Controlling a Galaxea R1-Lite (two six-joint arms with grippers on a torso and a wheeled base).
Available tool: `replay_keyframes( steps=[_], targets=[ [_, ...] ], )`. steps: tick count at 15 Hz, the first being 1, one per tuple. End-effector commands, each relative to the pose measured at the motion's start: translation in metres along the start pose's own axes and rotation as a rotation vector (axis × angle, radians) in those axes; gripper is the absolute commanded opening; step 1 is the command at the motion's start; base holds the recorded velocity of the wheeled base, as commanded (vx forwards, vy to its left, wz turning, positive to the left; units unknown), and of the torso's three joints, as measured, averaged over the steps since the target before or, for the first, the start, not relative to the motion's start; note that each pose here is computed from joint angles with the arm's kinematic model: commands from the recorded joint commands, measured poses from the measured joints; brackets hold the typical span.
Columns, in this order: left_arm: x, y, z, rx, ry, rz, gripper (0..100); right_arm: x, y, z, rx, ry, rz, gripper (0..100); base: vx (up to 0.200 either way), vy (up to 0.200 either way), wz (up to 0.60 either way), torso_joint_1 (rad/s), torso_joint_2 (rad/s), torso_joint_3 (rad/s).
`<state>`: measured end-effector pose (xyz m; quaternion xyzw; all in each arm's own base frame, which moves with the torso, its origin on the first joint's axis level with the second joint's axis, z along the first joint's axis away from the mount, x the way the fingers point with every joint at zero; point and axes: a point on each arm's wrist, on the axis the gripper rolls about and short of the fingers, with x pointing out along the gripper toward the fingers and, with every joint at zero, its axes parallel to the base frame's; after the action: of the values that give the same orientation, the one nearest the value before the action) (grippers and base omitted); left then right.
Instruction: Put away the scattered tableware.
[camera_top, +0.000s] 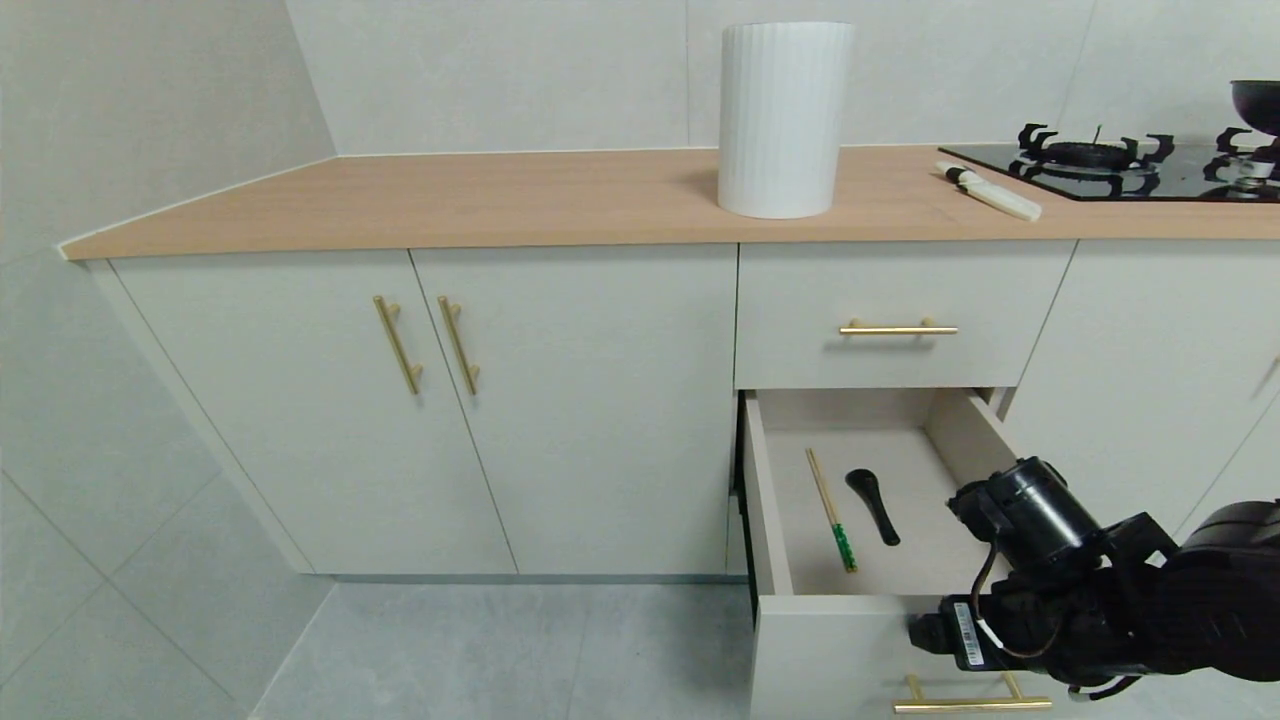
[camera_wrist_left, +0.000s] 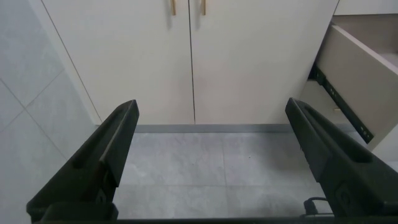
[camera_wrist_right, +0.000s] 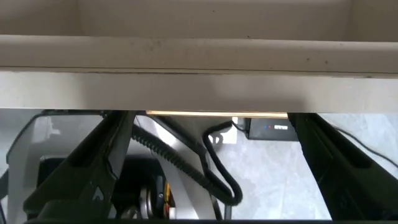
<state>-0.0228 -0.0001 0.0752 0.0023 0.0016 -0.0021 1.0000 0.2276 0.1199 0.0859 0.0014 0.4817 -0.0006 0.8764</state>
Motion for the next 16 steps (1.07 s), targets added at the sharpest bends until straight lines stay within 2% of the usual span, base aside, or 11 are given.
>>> replay_keyframes(
  steps=[1, 12, 16],
  targets=[
    [0.0, 0.0, 0.0, 0.0, 0.001, 0.0, 100, 0.008, 0.002, 0.003, 0.006, -0.011, 0.001, 100, 0.0, 0.0, 0.0, 0.0, 0.0, 0.0],
    [0.0, 0.0, 0.0, 0.0, 0.001, 0.0, 100, 0.035, 0.0, 0.035, 0.057, -0.089, -0.007, 100, 0.0, 0.0, 0.0, 0.0, 0.0, 0.0],
    [0.0, 0.0, 0.0, 0.0, 0.001, 0.0, 100, 0.054, 0.001, 0.062, 0.035, -0.123, -0.016, 100, 0.0, 0.0, 0.0, 0.0, 0.0, 0.0]
  ],
)
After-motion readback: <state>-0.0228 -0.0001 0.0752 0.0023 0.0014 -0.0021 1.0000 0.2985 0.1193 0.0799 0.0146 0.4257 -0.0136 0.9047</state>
